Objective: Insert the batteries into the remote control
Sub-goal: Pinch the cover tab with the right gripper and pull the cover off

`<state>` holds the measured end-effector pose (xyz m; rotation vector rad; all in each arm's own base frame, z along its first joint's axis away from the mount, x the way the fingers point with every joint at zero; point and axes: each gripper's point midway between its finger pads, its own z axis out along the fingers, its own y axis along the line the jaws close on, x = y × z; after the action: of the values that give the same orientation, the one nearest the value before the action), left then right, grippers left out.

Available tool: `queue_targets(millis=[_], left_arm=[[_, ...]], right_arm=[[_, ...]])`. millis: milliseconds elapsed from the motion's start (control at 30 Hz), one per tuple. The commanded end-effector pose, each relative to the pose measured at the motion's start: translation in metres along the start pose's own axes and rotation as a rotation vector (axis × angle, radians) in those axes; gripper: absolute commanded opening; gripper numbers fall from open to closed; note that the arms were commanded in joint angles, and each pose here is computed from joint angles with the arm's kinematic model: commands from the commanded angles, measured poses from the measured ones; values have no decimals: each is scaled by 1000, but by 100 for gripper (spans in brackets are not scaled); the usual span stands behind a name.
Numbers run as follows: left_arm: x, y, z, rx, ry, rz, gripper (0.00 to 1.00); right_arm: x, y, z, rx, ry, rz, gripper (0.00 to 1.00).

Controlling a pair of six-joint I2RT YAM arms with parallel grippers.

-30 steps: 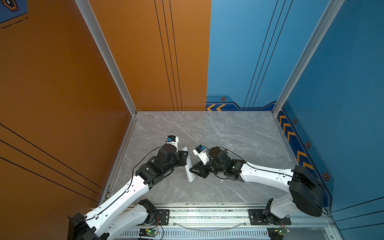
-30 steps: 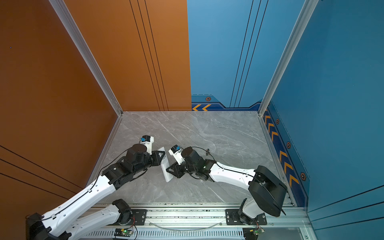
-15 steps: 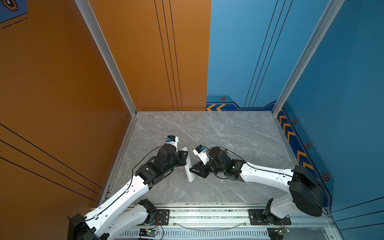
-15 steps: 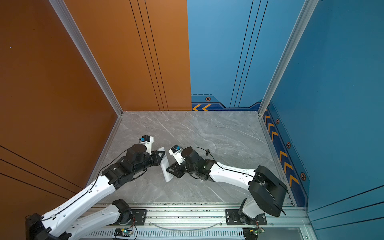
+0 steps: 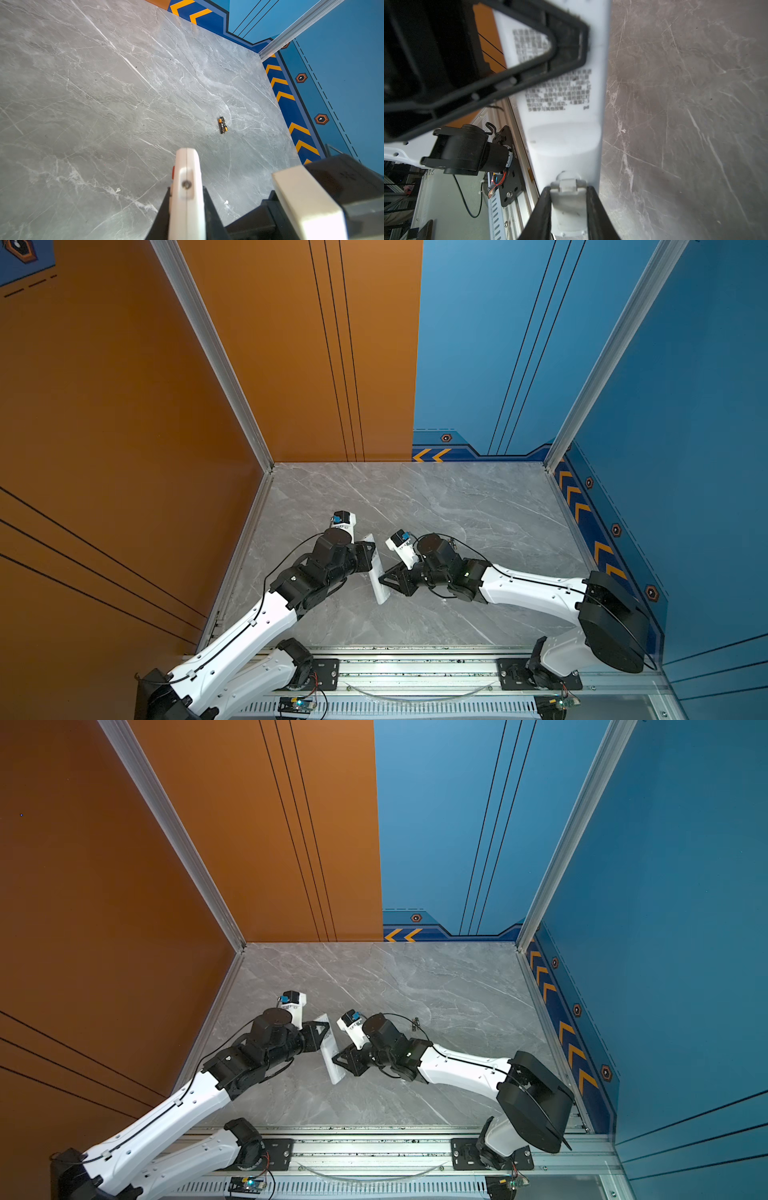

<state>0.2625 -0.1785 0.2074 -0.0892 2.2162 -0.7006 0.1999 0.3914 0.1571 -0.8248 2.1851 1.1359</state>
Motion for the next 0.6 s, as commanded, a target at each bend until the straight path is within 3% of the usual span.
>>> queue_targets(millis=[0, 567], left_arm=[[-3, 0, 1, 14, -25, 11, 0], [1, 17, 7, -38, -17, 12, 0]], right_arm=[[-20, 16, -4, -44, -55, -28, 25], [-14, 5, -5, 0, -53, -27, 24]])
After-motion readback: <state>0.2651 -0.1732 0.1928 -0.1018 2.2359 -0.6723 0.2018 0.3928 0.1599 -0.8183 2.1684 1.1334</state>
